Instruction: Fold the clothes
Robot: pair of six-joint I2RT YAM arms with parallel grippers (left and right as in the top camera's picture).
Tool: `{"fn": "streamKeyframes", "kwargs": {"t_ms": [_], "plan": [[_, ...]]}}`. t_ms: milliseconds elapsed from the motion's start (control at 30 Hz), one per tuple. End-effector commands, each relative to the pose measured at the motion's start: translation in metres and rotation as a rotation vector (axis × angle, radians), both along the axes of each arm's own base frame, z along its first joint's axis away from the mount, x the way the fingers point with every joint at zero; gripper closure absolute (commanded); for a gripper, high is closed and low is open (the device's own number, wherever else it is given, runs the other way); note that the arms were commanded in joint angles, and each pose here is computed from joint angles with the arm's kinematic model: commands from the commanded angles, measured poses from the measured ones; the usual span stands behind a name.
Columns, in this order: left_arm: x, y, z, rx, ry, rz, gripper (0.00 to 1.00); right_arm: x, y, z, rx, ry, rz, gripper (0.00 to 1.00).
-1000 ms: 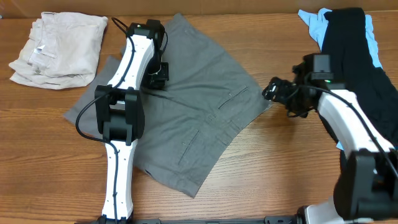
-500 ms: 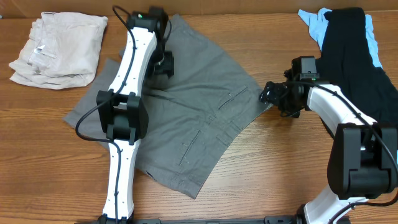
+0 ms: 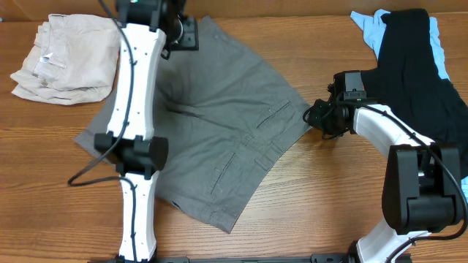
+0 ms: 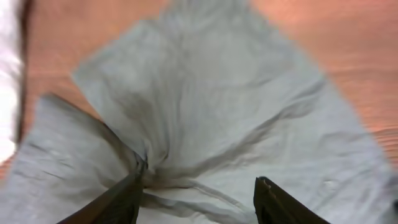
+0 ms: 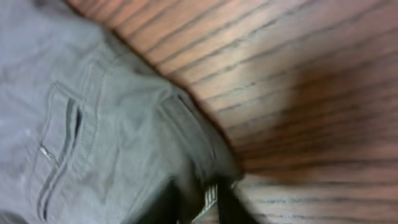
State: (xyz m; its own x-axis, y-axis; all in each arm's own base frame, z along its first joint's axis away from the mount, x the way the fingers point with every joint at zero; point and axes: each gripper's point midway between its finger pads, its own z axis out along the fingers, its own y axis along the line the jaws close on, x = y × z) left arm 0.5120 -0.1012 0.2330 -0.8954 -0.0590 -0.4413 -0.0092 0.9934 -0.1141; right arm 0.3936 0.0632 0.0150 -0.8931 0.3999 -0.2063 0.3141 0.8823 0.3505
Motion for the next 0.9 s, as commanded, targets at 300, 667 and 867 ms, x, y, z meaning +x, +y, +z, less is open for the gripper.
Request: {"fn": "streamKeyframes", "kwargs": {"t_ms": [300,667,867], "plan": [[-0.003,0.005,0.050,0.049,-0.143,-0.010,0.40,0.057,-0.046,0.020,-0.242,-0.256,-0.105,0.96],[-0.003,0.000,0.045,0.053,-0.133,-0.024,0.44,0.114,-0.092,0.065,-0.310,-0.556,-0.173,0.96],[-0.006,-0.004,0.035,0.070,-0.099,-0.041,0.44,0.134,-0.113,0.053,-0.274,-0.586,-0.199,0.92]]}}
